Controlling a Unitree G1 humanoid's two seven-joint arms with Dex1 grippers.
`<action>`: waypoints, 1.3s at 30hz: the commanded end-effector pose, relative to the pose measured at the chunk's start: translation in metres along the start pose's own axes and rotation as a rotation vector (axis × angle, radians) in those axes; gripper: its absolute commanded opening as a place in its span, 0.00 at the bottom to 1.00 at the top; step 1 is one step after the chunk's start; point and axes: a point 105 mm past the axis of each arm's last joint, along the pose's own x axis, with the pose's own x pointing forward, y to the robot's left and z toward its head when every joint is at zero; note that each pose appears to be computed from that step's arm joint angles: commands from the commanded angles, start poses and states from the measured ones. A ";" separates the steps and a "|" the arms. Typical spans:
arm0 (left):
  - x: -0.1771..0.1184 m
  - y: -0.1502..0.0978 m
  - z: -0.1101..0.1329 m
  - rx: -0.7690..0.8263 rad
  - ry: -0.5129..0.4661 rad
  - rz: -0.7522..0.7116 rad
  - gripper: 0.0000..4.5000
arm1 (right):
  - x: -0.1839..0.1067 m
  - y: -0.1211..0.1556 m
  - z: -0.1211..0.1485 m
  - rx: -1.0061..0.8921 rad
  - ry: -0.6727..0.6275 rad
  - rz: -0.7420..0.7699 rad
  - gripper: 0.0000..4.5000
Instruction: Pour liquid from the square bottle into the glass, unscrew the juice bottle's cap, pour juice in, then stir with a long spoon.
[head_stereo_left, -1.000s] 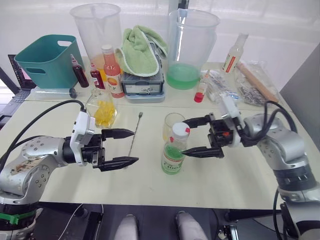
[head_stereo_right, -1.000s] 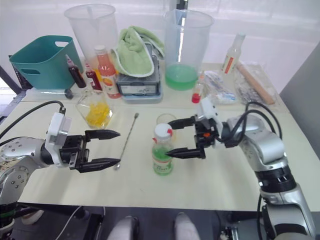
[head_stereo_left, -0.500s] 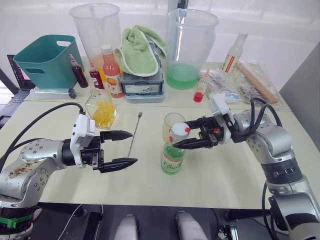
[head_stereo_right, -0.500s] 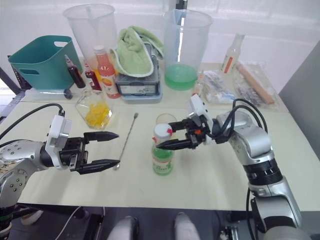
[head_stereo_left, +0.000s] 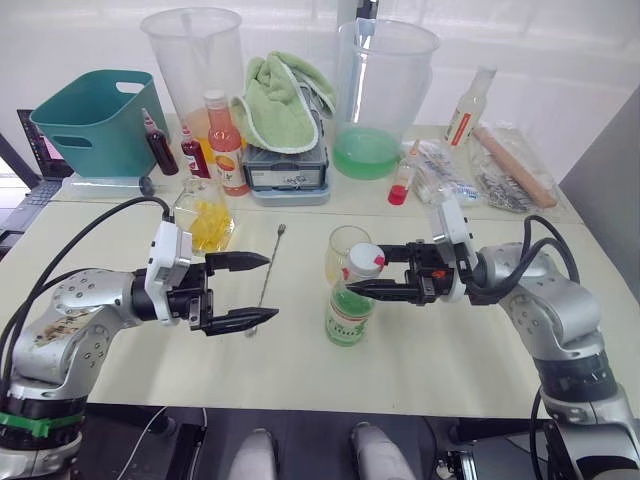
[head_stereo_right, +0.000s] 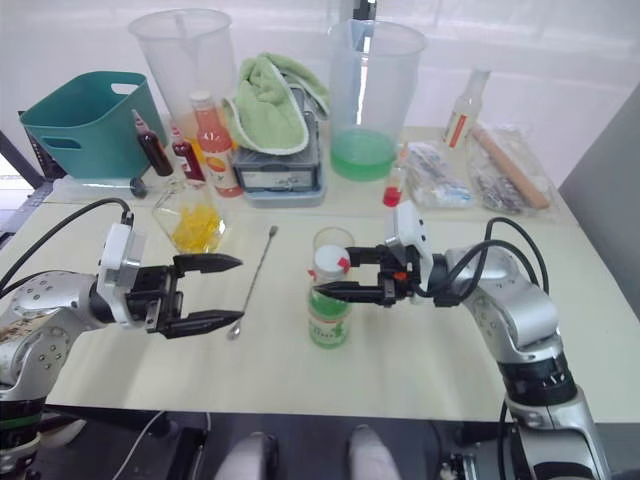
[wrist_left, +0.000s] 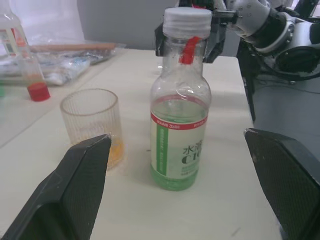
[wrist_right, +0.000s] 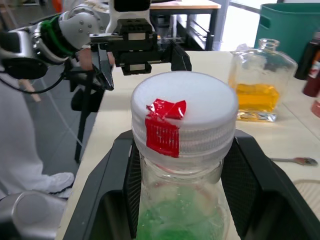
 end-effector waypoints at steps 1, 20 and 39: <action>0.004 0.000 0.006 0.037 -0.014 -0.039 1.00 | -0.009 0.003 0.018 -0.046 -0.010 -0.116 0.38; 0.013 0.008 0.000 0.021 0.004 -0.160 1.00 | 0.001 0.035 0.006 0.091 -0.043 -0.350 0.38; 0.018 0.007 0.013 0.017 -0.036 -0.153 1.00 | -0.050 0.029 0.051 0.047 -0.074 -0.231 0.99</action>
